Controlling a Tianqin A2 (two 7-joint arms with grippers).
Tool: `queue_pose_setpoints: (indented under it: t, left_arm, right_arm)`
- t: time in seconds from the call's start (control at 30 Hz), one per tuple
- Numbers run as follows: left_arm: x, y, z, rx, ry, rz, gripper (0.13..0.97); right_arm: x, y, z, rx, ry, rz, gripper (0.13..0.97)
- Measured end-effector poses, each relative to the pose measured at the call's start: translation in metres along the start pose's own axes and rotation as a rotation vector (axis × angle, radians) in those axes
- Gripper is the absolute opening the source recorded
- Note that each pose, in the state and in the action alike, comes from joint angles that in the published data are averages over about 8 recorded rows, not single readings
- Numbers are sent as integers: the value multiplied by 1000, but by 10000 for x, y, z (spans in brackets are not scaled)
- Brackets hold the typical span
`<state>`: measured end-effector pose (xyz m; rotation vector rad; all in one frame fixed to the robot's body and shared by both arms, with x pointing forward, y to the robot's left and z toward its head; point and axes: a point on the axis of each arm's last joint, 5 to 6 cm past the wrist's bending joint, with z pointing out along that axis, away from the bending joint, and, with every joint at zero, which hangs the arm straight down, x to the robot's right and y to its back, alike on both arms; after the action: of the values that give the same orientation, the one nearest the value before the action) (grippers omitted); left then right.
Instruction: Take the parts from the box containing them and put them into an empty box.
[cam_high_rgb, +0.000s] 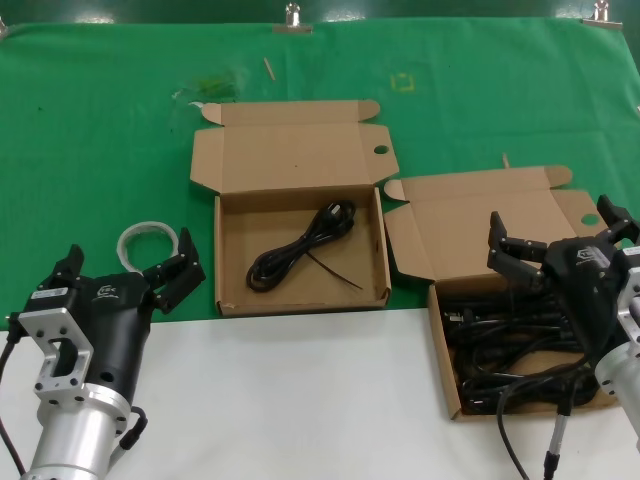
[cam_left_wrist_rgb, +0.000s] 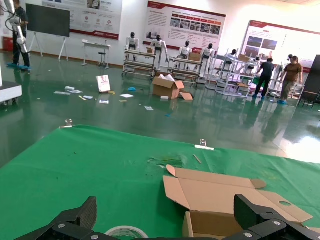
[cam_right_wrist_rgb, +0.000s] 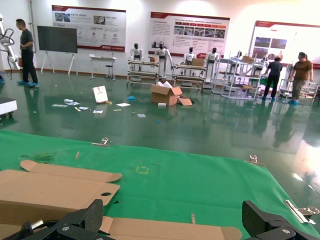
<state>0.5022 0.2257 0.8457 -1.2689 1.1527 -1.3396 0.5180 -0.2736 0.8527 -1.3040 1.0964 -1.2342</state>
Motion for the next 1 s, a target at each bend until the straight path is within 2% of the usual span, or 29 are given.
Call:
queue_pose_setpoints:
  t: [1.0]
  left_arm:
    - [0,0,0,0,0,0,966]
  right_arm:
    - [0,0,0,0,0,0,966]
